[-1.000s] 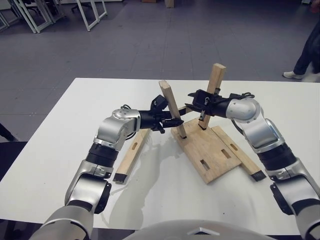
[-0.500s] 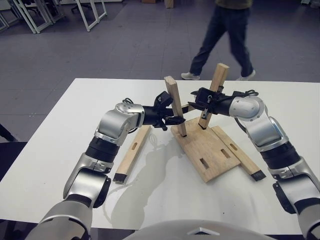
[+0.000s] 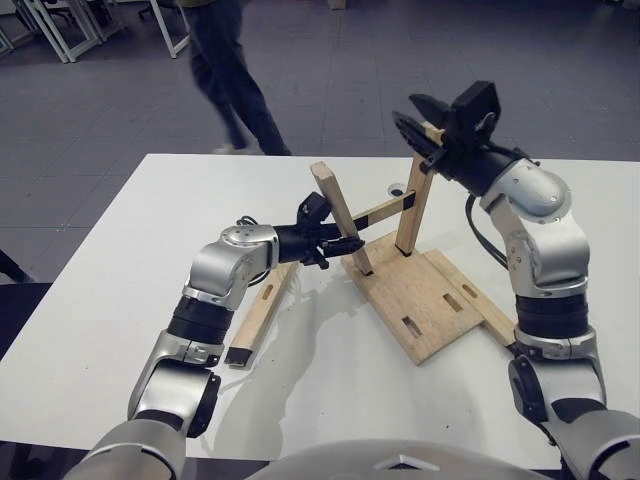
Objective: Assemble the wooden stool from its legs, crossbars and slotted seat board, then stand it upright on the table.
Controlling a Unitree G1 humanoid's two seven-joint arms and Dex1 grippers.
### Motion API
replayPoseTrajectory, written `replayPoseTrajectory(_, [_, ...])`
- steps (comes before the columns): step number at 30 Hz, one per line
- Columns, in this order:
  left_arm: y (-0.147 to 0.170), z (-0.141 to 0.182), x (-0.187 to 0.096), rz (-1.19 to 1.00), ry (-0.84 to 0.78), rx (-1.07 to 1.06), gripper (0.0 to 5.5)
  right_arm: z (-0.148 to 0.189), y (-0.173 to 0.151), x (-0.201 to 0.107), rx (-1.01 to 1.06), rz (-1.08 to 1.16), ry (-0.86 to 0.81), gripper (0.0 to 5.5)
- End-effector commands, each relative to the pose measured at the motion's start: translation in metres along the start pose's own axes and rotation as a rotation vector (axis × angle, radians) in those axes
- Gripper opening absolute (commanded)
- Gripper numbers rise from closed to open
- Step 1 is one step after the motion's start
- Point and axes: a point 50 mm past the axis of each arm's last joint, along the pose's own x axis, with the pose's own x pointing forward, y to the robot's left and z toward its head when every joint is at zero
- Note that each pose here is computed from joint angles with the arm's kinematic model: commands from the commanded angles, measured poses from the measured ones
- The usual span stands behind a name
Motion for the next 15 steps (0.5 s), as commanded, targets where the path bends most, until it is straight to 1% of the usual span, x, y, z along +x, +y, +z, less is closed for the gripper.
replayPoseTrajectory(1, [0.008, -0.017, -0.001, 0.113, 0.134, 0.014, 2.51, -0.006, -0.013, -0.01, -0.006, -0.058, 0.049, 1.54])
replayPoseTrajectory(2, [0.006, -0.014, 0.0, 0.11, 0.128, 0.028, 2.72, -0.007, -0.014, -0.011, -0.008, -0.061, 0.054, 1.54])
replayPoseTrajectory(7, [0.003, -0.01, -0.001, 0.11, 0.112, 0.047, 3.42, -0.004, -0.018, -0.012, -0.01, -0.067, 0.036, 1.54])
replayPoseTrajectory(9, [0.003, -0.015, -0.008, 0.122, 0.125, 0.025, 3.75, -0.003, -0.022, -0.021, -0.019, -0.046, 0.031, 1.54])
replayPoseTrajectory(10, [0.003, -0.018, -0.011, 0.12, 0.131, 0.018, 3.89, -0.004, -0.024, -0.029, -0.026, -0.031, 0.037, 1.54])
replayPoseTrajectory(12, [0.0, -0.026, -0.018, 0.123, 0.16, 0.014, 3.93, -0.011, -0.026, -0.051, -0.034, 0.079, 0.097, 1.54])
replayPoseTrajectory(15, [-0.005, -0.038, -0.025, 0.175, 0.177, 0.008, 3.93, -0.028, -0.023, -0.088, -0.006, 0.283, 0.257, 1.54])
